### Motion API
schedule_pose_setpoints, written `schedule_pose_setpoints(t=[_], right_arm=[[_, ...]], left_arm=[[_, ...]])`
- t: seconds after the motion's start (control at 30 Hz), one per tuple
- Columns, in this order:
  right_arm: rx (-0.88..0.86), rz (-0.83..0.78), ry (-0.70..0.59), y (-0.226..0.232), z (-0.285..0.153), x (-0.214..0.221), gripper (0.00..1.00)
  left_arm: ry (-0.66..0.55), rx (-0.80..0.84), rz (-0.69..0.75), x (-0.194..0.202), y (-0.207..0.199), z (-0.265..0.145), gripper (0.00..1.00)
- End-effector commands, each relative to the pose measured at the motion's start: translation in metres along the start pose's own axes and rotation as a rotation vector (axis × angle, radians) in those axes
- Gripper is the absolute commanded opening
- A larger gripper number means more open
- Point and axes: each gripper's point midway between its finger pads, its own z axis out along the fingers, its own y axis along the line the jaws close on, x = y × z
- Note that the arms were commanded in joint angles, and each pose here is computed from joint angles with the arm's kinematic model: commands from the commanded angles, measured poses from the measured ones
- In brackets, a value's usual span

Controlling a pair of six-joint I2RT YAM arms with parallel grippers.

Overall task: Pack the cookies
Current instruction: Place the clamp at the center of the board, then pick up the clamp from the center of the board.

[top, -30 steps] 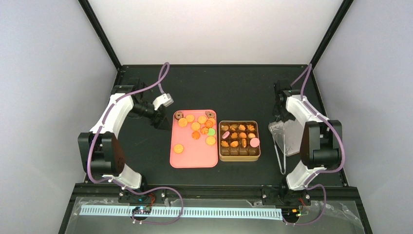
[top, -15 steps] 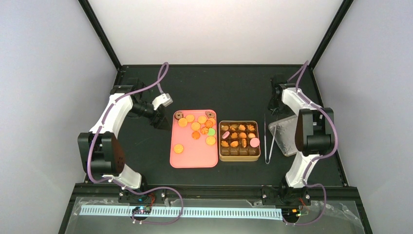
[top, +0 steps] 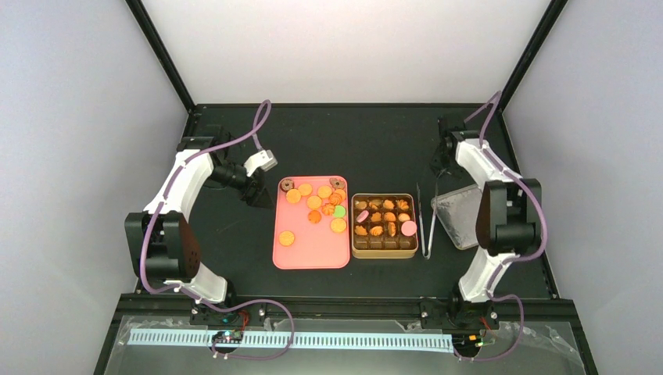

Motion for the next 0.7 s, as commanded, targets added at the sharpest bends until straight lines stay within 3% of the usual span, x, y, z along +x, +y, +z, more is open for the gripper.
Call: schedule_pose_setpoints(t=[0.0,0.2,0.53,0.67], right_arm=[[-0.010,-0.015,-0.032,-0.014,-0.022,0.021,0.54],[-0.019,-0.049,-0.012,-0.024,-0.021,0.067,0.41],[0.009,-0.123,0.034,-0.016,-0.008,0.101,0.39],[0.077,-0.129,0.077,-0.025,0.009,0.113,0.28]], left_arm=[[-0.012,-0.015,0.008,-0.004,0.003,-0.004,0.80],[-0.014,-0.013,0.004,-0.005,0.003,-0.005,0.80],[-0.021,-0.020,0.013,-0.008,-0.001,-0.010,0.80],[-0.023,-0.025,0.022,-0.010,-0.004,-0.013,0.80]])
